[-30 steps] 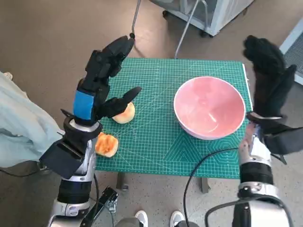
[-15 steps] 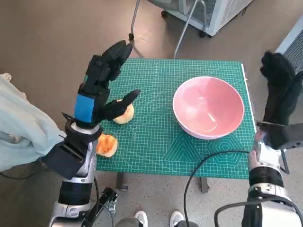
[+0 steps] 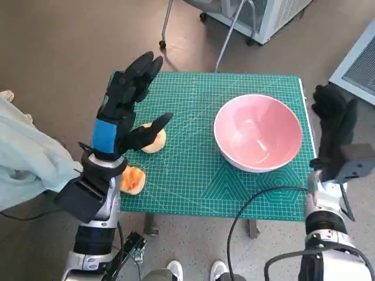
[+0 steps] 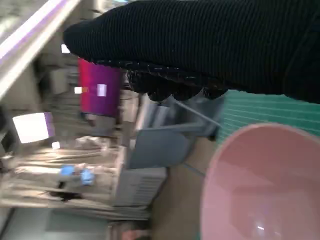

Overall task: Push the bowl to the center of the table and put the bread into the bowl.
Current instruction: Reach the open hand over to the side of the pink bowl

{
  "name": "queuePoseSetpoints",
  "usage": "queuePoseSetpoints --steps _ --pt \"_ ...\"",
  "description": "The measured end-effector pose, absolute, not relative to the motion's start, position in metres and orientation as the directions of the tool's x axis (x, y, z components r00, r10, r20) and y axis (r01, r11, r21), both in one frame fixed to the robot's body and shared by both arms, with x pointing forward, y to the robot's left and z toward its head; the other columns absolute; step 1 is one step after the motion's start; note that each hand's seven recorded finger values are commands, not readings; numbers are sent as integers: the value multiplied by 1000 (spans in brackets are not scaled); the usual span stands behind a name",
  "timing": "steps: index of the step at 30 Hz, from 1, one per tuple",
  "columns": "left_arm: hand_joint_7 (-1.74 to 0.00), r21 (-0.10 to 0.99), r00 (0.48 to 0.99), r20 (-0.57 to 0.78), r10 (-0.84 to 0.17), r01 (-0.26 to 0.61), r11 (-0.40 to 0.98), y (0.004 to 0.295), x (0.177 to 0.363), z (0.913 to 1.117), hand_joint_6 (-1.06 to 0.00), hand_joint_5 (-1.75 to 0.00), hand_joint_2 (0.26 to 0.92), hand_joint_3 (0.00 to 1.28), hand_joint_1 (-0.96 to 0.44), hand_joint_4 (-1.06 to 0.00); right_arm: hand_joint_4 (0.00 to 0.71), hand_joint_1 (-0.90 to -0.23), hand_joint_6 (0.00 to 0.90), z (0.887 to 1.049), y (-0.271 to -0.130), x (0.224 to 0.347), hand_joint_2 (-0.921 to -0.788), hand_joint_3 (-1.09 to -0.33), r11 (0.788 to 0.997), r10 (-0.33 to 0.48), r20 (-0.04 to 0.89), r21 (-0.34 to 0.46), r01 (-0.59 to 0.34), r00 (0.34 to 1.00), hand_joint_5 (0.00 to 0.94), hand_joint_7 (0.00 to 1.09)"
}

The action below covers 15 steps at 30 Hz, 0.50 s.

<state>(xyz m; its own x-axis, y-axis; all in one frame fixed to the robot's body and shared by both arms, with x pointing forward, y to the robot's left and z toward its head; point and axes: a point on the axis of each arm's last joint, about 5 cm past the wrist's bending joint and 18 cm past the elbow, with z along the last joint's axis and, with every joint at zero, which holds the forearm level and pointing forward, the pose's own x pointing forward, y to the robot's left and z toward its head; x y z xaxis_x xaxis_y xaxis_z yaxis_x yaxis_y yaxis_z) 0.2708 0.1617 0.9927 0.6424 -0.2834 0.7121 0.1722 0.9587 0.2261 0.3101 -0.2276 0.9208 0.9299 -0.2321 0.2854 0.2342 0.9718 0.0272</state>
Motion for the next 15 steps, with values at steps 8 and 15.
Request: queuePoseSetpoints --steps 8,15 --pt "-305 218 652 706 -275 170 961 164 269 989 -281 -5 921 272 -380 -364 263 -535 96 910 -213 311 -921 -963 971 -238 182 69 229 954 14 595" --pt "-291 211 657 705 -268 166 963 167 269 988 -296 -8 921 270 -382 -371 257 -562 112 903 -200 312 -921 -949 970 -227 108 118 214 968 7 574"
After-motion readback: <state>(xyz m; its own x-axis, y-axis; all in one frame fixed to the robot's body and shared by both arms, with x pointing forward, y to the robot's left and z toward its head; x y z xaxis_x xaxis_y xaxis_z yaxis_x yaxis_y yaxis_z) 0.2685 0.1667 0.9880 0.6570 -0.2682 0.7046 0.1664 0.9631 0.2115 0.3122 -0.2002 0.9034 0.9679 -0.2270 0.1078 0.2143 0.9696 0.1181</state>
